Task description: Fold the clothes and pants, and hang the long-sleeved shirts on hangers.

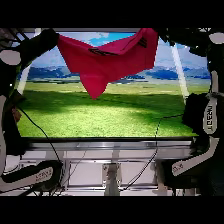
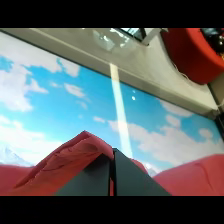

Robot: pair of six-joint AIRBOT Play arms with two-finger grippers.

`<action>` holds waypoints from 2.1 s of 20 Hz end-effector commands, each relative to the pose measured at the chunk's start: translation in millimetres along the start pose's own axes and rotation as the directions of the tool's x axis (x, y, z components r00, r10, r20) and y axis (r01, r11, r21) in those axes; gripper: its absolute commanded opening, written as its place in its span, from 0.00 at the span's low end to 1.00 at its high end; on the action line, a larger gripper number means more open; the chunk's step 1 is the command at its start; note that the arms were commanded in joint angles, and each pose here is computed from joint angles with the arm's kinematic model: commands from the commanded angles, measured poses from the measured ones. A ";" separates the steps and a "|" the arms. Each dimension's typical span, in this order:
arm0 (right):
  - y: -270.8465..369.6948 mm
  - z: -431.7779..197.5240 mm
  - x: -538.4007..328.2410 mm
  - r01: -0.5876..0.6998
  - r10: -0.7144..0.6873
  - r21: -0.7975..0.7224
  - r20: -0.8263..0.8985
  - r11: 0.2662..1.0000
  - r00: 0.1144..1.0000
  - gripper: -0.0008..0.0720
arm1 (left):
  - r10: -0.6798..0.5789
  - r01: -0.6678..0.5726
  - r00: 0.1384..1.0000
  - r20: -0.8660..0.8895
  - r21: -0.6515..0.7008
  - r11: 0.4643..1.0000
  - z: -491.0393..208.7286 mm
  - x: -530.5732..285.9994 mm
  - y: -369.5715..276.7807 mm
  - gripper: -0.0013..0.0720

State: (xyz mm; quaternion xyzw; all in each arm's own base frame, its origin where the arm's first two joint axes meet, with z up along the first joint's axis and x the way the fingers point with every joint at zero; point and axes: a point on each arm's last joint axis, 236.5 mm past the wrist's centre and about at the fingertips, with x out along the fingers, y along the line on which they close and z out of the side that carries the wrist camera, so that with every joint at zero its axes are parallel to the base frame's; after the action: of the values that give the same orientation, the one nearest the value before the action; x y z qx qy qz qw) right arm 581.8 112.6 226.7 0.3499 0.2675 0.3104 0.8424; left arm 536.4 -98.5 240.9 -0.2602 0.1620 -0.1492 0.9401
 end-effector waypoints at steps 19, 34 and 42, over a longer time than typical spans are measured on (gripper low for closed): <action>-97.1 -199.2 -102.0 0.472 -0.397 0.011 -0.525 0.882 0.753 0.03 | 0.014 0.119 0.707 -0.707 0.138 0.983 -262.9 -125.7 -10.5 0.03; -86.6 -348.8 -251.8 0.755 -0.644 -0.027 -0.542 0.655 0.540 0.02 | 0.055 0.115 0.601 -0.797 0.155 0.981 -344.4 -208.5 22.2 0.03; -62.6 -337.2 -224.0 0.666 -0.560 0.061 -0.488 0.744 0.670 0.02 | 0.030 0.097 0.823 -0.567 0.193 0.976 -243.1 -155.5 -12.5 0.03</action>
State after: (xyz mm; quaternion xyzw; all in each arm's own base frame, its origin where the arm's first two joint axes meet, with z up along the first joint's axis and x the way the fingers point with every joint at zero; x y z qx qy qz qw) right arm 215.4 48.7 15.6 0.2262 0.6145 0.0250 0.7554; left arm 262.2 -157.7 44.5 -0.0874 0.4716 -0.2674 0.8357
